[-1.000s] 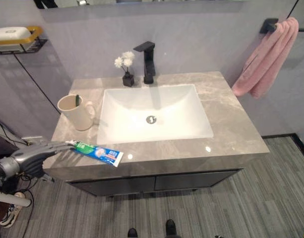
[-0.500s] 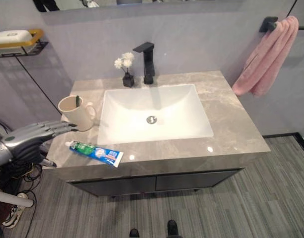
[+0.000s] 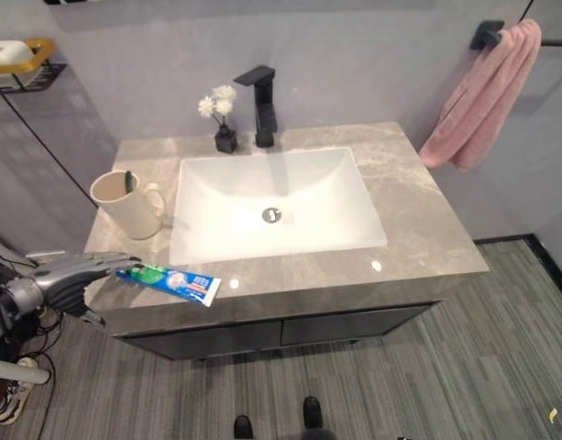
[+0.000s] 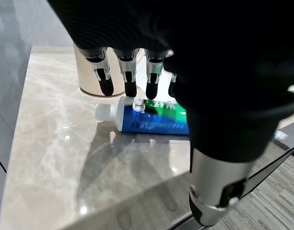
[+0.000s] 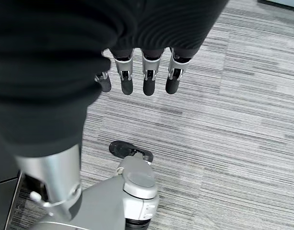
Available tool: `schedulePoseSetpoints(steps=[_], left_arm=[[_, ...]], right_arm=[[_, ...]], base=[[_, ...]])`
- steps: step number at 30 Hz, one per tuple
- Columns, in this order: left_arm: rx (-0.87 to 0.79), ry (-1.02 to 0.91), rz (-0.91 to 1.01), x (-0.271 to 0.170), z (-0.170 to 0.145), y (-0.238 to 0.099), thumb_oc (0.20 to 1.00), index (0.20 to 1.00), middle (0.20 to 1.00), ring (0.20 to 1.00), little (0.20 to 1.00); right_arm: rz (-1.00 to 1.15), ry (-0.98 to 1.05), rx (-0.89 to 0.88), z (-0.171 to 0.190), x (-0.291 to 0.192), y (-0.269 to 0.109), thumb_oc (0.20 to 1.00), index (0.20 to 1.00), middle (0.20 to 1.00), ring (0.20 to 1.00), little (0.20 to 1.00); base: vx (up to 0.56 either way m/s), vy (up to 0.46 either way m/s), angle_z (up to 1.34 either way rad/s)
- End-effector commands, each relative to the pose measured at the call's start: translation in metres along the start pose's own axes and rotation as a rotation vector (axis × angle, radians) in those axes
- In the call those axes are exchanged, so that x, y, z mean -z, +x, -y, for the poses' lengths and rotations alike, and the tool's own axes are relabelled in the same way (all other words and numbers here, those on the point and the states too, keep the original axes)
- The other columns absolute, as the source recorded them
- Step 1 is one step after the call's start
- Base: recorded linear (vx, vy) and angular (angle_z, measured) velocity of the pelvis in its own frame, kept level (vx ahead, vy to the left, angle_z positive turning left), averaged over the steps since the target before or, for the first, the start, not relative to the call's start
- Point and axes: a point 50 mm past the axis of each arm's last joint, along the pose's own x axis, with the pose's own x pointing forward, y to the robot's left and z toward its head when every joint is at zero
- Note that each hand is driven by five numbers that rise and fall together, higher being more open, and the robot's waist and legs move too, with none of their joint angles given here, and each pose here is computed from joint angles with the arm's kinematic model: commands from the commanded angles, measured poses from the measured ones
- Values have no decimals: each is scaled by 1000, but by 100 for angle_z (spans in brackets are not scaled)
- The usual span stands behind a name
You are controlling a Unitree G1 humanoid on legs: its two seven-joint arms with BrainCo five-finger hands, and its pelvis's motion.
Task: Put brush and paste in cup on sink, flatten towel.
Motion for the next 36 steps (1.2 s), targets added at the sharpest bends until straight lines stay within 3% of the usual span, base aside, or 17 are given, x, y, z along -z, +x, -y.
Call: schedulePoseSetpoints(steps=[1, 36], left_arm=[[-101, 84, -37, 10, -30, -4, 1000, 1000, 1000, 1000, 1000], [-33, 77, -77, 20, -8, 7, 1000, 1000, 1000, 1000, 1000]], right_arm=[[11, -89, 31, 19, -4, -4, 1000, 1000, 1000, 1000, 1000], [59, -111, 48, 24, -9, -8, 1000, 1000, 1000, 1000, 1000]], base=[[0, 0, 0], [2, -3, -3]])
